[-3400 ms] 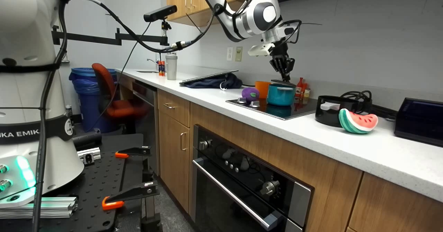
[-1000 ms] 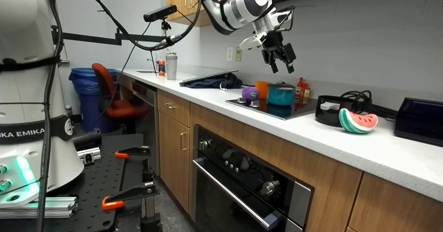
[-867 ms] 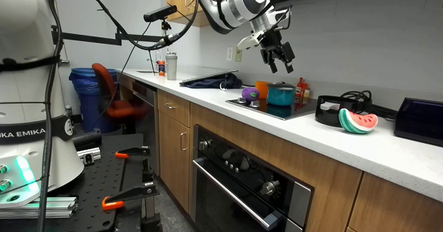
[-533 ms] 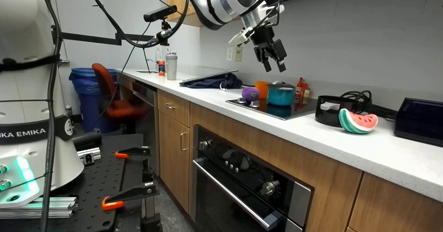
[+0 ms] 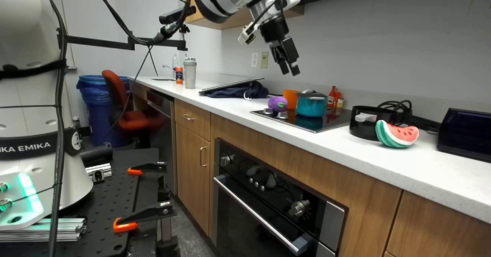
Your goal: Transfer the lid from the black pot to the blue pot
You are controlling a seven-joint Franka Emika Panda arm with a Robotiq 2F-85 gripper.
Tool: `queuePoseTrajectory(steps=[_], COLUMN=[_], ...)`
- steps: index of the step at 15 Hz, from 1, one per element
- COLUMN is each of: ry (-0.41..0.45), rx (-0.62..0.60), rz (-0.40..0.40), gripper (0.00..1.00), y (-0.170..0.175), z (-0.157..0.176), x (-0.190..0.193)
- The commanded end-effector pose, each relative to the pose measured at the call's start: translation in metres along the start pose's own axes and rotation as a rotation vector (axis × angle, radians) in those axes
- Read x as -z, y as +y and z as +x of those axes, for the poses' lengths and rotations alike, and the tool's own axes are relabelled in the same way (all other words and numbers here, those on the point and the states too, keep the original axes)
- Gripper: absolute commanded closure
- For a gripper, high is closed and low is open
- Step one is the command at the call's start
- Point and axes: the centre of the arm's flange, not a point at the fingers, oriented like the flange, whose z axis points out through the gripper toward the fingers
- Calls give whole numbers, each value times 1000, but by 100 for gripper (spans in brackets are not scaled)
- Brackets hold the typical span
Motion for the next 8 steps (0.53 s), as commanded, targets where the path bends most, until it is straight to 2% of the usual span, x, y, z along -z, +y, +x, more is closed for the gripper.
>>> queuePoseTrajectory(steps=[1, 8], ry=[-2, 13], rx=[-90, -197], rz=[-13, -28], gripper=[0, 0], y=[13, 29], z=[-25, -40], x=[33, 57])
